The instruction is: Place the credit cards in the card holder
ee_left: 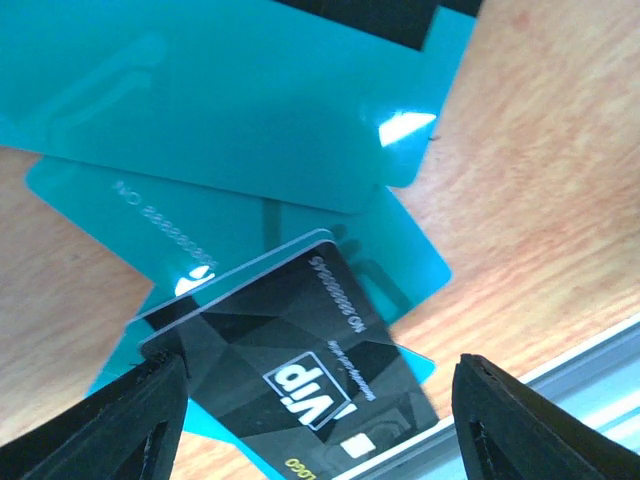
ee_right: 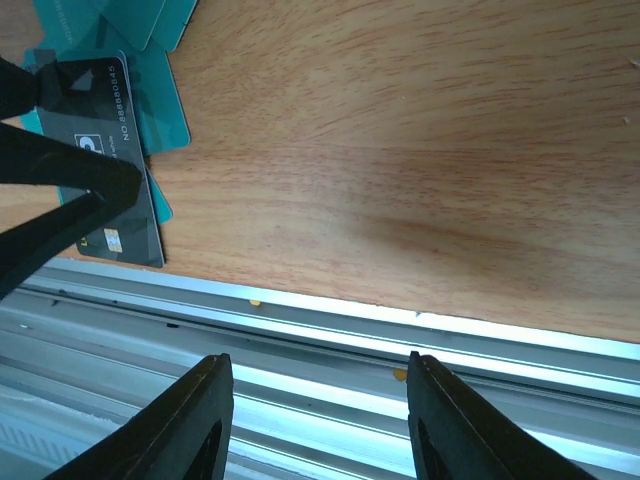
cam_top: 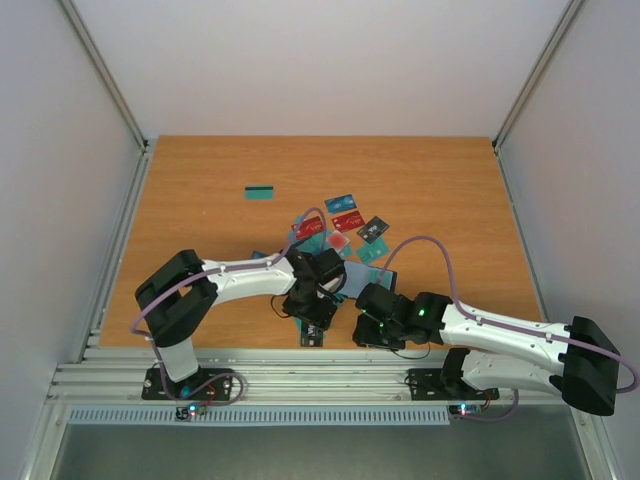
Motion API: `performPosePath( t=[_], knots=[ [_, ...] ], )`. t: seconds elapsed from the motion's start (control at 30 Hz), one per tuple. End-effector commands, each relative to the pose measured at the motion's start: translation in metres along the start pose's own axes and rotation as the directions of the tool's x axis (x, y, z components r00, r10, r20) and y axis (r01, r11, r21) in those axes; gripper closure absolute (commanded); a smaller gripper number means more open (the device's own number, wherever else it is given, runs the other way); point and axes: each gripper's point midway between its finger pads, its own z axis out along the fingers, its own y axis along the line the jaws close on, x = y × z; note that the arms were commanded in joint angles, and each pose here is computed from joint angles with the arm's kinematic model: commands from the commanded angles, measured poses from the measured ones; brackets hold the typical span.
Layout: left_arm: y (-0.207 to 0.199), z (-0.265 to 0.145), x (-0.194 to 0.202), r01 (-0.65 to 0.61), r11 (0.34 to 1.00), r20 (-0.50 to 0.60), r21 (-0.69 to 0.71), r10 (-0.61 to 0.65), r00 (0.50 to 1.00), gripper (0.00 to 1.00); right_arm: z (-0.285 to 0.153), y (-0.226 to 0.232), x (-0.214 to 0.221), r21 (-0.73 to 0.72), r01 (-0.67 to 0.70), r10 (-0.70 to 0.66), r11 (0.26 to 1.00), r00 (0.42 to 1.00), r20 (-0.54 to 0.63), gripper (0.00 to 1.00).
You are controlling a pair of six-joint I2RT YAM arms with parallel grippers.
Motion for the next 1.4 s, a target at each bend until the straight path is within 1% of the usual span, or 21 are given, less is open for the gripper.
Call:
performPosePath(
  t=[0.0,0.23,0.3,0.43,0.53,0.7,0.83,1.17,1.37],
  knots=[
    [-0.021,-0.003,-0.003,0.003,0.998,0.015,0.069,-0.004,1.000,0.27,-0.001,0.002,-0.006,-0.010,0.000,0.001,1.000,1.000,0.026,0.50],
    [-0.028,0.002,0.006,0.024,0.993,-0.002,0.115,-0.024,1.000,0.27,0.004,0.005,-0.005,-0.023,-0.013,0.013,1.000,1.000,0.009,0.50],
    [-0.024,-0.001,0.006,0.028,0.995,0.013,0.095,-0.030,0.999,0.27,0.004,0.005,-0.005,-0.024,-0.017,0.017,1.000,1.000,0.007,0.50],
    [-0.006,-0.018,0.005,0.051,0.999,0.094,0.014,-0.052,0.994,0.25,0.004,0.004,-0.004,-0.025,-0.026,0.026,0.999,1.000,0.005,0.50],
    [0.002,-0.021,0.008,0.070,0.997,0.110,-0.013,-0.068,0.992,0.25,0.005,0.003,-0.003,-0.026,-0.033,0.033,0.999,0.999,0.000,0.50],
    [-0.002,-0.008,0.014,0.074,0.997,0.078,0.025,-0.075,0.994,0.25,0.006,0.004,-0.003,-0.024,-0.036,0.036,0.999,0.999,-0.001,0.50],
    [0.000,0.000,0.016,0.073,0.997,0.053,0.014,-0.074,0.996,0.25,0.006,0.006,-0.005,-0.023,-0.032,0.032,0.999,0.999,0.000,0.51],
    [-0.012,0.008,0.013,0.055,0.997,0.032,0.054,-0.057,0.998,0.25,0.006,0.005,-0.005,-0.020,-0.039,0.039,0.999,0.999,0.005,0.51],
    [-0.025,0.013,0.013,0.015,0.998,0.018,0.055,-0.016,1.000,0.25,0.006,0.004,-0.006,-0.018,-0.043,0.043,0.999,0.999,0.009,0.50]
  ],
)
